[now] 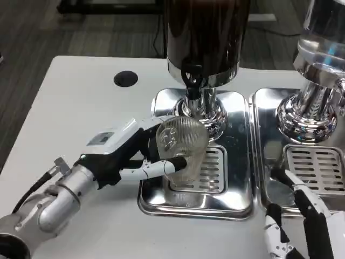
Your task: Grasp the cup under the faucet to collect the drink, then remove the cup.
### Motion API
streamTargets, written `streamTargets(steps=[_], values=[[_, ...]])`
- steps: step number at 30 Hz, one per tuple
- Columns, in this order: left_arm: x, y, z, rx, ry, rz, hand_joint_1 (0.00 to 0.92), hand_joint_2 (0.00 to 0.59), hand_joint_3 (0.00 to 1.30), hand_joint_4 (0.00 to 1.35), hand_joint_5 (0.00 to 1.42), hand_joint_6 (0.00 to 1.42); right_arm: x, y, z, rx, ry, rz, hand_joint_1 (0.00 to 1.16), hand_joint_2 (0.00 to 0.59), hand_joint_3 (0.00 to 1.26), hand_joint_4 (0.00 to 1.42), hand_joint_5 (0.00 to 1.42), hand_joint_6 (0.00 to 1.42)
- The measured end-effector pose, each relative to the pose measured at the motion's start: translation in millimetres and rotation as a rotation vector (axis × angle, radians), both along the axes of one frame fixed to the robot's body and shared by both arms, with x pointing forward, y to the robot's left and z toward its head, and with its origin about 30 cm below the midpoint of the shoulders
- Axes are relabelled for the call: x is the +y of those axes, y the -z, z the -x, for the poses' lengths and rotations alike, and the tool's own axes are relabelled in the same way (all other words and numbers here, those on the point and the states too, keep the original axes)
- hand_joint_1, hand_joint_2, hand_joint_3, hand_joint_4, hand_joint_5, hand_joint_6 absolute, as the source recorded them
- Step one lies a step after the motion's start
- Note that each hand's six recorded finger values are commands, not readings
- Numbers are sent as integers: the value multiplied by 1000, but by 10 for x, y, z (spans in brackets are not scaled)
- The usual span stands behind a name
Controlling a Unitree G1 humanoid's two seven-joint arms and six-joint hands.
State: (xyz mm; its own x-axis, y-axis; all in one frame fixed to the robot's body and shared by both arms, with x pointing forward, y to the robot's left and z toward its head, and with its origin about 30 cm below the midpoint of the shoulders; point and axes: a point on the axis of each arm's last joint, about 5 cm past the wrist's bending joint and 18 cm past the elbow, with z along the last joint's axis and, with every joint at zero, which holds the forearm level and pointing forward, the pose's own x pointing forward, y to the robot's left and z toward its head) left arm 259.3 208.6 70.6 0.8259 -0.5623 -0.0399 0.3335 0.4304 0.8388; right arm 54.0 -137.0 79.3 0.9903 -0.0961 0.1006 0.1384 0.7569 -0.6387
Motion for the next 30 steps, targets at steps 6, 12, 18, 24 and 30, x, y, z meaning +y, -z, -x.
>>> streamTargets(steps=[6, 12, 18, 24, 30], values=[[10, -8, 25, -26, 30, -35, 0, 88, 101, 0, 39, 93, -2, 1, 5, 3, 2, -5, 417, 517, 227, 210, 195, 266], [47, 11, 75, -28, 21, -26, 0, 85, 96, 0, 33, 93, -2, 2, 10, 6, 3, -8, 417, 517, 228, 211, 197, 266], [177, -43, 121, -66, -29, 19, 0, 83, 87, 0, 29, 93, -2, 1, 4, 4, 4, -12, 417, 517, 228, 211, 197, 266], [393, -139, 213, -121, -111, 81, 0, 78, 82, 0, 21, 93, -5, -1, 0, 6, 0, -15, 418, 517, 228, 211, 206, 266], [547, -336, 287, -187, -114, 158, 2, 119, 174, 103, 152, 200, -15, -1, 0, 11, -4, -18, 418, 517, 228, 211, 208, 266]])
